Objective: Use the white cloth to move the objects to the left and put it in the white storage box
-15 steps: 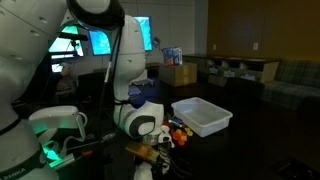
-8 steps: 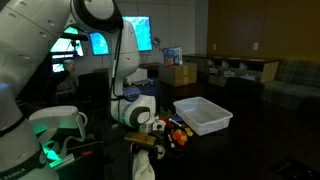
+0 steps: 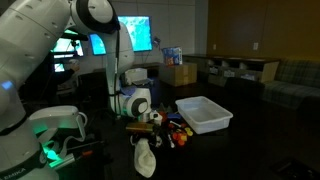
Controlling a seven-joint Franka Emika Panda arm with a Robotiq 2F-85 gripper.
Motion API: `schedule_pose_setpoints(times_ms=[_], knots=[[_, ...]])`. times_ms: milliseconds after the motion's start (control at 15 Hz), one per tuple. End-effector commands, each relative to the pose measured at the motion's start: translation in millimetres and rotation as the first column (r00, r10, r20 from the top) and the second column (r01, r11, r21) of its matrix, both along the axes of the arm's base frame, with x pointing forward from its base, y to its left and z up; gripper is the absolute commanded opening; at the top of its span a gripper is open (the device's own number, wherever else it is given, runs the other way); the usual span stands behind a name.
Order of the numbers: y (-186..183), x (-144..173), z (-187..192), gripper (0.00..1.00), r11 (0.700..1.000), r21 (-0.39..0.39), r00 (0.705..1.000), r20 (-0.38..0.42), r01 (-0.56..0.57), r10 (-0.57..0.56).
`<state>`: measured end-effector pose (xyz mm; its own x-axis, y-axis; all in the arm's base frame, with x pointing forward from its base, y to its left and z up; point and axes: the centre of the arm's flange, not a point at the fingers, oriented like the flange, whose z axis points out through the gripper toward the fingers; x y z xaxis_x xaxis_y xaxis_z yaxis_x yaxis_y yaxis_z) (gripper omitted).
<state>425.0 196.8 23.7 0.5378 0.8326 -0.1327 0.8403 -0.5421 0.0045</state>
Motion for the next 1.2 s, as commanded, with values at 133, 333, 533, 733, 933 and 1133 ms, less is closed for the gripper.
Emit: schedule_pose_setpoints(times_ms=[133, 333, 533, 733, 933, 1133], knots=[[53, 10, 1, 0.10, 0.999, 0.002, 0.999, 0.025, -0.034, 0.034], [87, 5, -6, 0.10, 0.999, 0.024, 0.999, 0.018, -0.043, 0.042], [121, -1, -9, 0.10, 0.998, 0.048, 0.999, 0.028, -0.036, 0.034], [150, -1, -2, 0.10, 0.995, 0.098, 0.999, 0.052, -0.001, -0.004], [173, 0, 7, 0.09, 0.987, 0.155, 0.995, 0.078, 0.042, -0.055], [191, 1, 20, 0.09, 0.976, 0.204, 0.989, 0.107, 0.073, -0.097]])
